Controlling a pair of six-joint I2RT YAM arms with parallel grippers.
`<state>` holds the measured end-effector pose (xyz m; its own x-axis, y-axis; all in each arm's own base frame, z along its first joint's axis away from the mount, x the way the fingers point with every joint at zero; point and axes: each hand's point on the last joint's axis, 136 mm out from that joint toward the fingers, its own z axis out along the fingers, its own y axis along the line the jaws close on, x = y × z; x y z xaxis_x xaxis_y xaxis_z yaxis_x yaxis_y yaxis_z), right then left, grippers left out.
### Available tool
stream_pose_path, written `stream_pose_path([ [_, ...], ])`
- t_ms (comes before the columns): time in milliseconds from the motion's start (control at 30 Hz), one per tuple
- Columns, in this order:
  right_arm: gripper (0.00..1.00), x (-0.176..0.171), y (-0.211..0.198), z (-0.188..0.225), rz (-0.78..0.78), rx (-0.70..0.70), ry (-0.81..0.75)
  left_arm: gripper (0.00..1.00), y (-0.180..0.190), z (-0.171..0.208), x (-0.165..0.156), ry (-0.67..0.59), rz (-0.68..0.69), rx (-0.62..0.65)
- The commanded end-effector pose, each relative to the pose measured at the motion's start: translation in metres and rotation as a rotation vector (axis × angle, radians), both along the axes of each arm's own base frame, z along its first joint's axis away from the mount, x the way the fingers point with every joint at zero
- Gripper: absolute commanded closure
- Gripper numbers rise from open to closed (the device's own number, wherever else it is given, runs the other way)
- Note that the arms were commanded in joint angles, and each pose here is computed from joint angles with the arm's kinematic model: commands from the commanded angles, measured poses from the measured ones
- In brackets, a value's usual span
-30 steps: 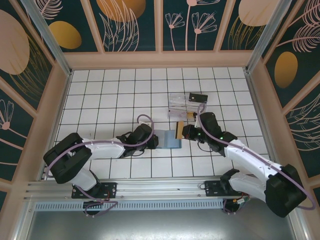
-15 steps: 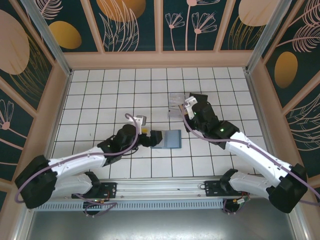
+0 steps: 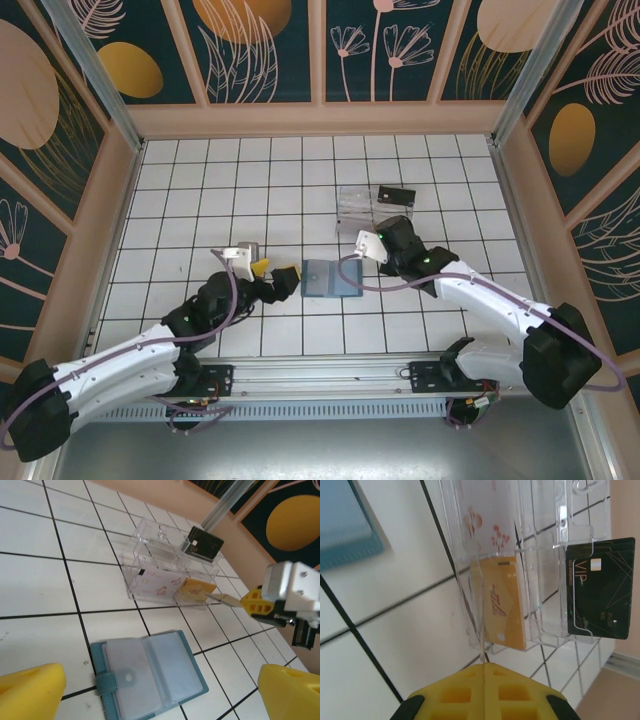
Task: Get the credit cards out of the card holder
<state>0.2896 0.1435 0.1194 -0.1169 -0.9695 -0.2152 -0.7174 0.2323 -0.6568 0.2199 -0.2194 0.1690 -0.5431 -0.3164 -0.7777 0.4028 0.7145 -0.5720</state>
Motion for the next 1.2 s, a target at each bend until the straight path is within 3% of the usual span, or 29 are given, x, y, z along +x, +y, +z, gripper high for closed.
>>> stream_pose_path([
  [0, 1.0, 0.014, -0.002, -0.001, 0.097, -0.072, -0.024, 0.01, 0.006, 0.006, 0.004, -0.037, 0.033, -0.015],
  [433, 1.0, 0.046, 0.013, -0.016, 0.143, -0.066, -0.021, 0.01, 0.005, 0.0, 0.006, -0.023, 0.038, 0.017],
  [633, 1.0, 0.064, 0.0, -0.017, 0.093, -0.051, -0.035, 0.01, 0.004, -0.001, 0.006, -0.019, 0.031, 0.022],
  [1100, 1.0, 0.077, -0.002, -0.035, 0.068, -0.043, -0.025, 0.01, 0.003, -0.007, 0.007, -0.005, 0.032, 0.037],
  [1167, 0.83, 0.083, -0.003, -0.031, 0.043, -0.036, -0.05, 0.01, 0.003, -0.007, 0.007, -0.005, 0.032, 0.039],
])
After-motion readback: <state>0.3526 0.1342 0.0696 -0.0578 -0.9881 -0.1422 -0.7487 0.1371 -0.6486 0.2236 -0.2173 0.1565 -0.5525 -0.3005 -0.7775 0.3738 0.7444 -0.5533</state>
